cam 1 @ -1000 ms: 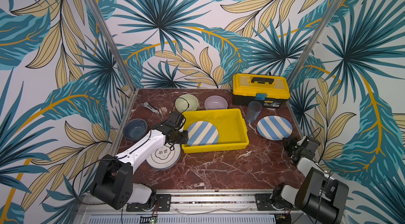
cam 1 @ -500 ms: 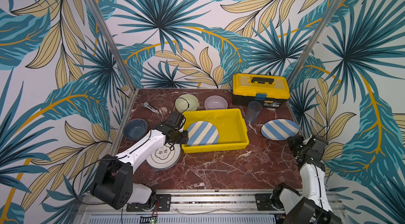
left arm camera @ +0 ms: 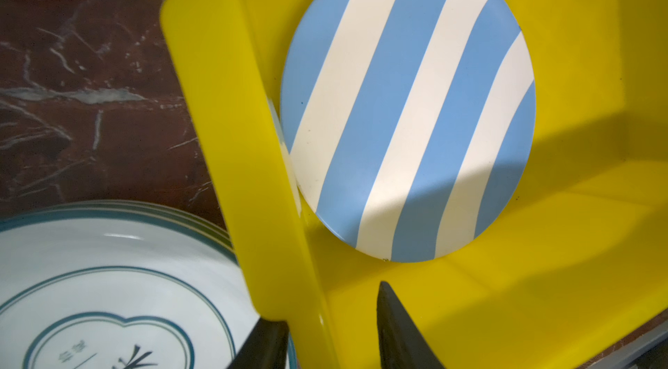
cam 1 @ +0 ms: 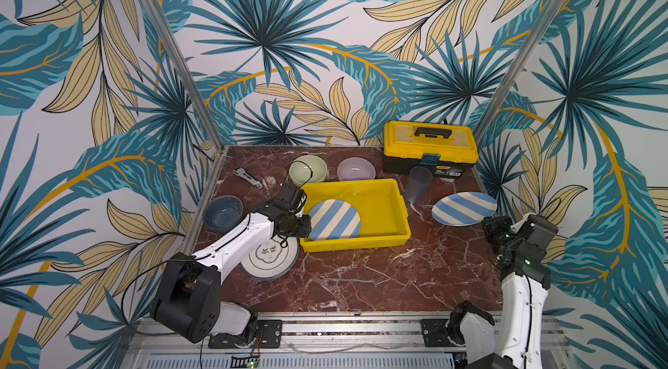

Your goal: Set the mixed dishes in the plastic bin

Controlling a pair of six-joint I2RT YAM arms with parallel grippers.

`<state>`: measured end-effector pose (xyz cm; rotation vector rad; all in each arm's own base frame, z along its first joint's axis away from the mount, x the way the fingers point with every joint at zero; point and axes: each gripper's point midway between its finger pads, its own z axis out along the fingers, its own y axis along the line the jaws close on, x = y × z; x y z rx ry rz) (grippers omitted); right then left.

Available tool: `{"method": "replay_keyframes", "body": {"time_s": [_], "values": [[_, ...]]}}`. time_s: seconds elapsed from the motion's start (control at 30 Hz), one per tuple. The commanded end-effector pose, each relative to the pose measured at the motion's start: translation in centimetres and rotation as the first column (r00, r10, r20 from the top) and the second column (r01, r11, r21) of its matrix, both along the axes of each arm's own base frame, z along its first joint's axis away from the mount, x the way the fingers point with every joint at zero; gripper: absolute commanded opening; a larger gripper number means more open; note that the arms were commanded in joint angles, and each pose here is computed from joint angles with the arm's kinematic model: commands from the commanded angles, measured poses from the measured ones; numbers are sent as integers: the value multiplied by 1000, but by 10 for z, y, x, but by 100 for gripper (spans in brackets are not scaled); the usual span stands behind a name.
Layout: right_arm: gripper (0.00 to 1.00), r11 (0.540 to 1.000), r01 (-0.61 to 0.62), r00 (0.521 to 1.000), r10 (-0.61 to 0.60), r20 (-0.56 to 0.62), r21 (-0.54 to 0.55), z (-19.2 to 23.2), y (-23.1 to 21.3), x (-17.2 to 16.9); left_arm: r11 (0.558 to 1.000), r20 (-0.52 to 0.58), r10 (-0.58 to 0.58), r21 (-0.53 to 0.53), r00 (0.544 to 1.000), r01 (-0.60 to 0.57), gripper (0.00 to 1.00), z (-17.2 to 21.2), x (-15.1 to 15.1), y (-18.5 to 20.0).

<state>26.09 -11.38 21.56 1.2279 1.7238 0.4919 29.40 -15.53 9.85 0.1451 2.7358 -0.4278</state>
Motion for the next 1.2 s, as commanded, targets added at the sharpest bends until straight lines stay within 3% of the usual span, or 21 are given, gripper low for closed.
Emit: {"method": "replay_keyframes", "body": {"time_s": [0.0,0.37,0.6,0.67,0.8,0.97,1.17], "values": [[0,999,-33,999,33,9,-15,15,8,-6,999,43,-25,-32,999,26,40,12,11,-10],[0,994,-113,993,113,36,0,36,26,-8,999,34,-27,-39,999,28,40,10,12,-12],[0,991,-109,988,117,-104,80,-26,25,-12,999,35,-28,-43,999,30,40,11,11,-12],[12,991,-103,980,117,-160,88,-49,22,-13,998,35,-30,-47,999,32,41,12,11,-13],[33,990,-56,957,91,-274,130,-94,15,-22,999,31,-40,-35,999,42,51,14,8,-11],[61,988,3,938,50,-343,153,-119,5,-36,999,55,-41,-24,998,43,59,22,8,-8],[71,977,52,925,30,-379,205,-146,-6,-47,999,60,-42,-15,997,43,60,34,11,-8]]}}
